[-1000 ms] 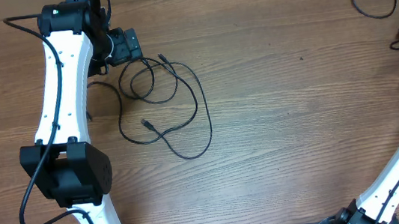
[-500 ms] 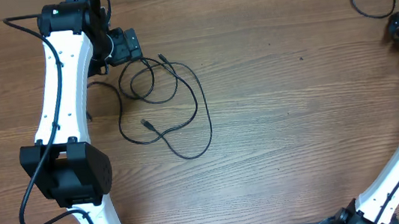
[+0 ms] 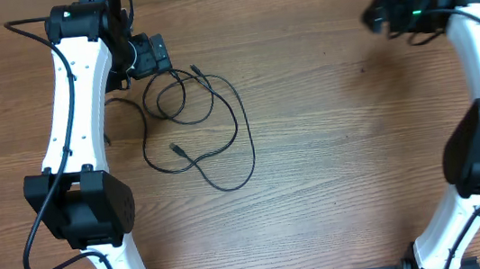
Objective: Untangle cables
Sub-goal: 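Move the right gripper back over the remaining cable pile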
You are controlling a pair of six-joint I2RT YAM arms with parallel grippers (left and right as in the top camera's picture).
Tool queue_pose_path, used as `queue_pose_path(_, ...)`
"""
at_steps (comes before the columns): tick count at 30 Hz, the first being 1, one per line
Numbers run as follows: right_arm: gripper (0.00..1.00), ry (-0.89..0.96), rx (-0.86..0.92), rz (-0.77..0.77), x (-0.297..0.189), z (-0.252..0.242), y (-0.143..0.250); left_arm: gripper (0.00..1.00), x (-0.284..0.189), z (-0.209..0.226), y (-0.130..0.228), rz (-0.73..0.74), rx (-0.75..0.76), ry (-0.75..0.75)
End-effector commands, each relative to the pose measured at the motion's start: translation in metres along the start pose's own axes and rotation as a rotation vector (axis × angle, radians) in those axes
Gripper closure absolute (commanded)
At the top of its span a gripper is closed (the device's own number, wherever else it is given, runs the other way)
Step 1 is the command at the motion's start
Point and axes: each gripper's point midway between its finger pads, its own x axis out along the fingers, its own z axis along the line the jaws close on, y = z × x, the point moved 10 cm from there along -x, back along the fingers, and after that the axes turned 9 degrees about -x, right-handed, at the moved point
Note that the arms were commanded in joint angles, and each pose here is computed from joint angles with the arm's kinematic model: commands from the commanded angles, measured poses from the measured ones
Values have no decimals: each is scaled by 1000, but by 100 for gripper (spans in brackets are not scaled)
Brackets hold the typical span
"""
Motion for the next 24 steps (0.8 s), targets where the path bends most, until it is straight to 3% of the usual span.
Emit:
queue_pose_path(1,0,-72,-96,52,15,49,-1,0,-10,-4,0,-24,-5,22)
queue_pose_path(4,0,-152,-194,110,33,109,4,1,-10,-4,0,-24,-5,22)
queue_pose_path(10,0,-245,-315,196,67,179,25,0,-10,-4,0,-24,-5,22)
queue_pose_path(24,0,-328,-432,311,130,244,66,1,-10,-4,0,-24,-5,22)
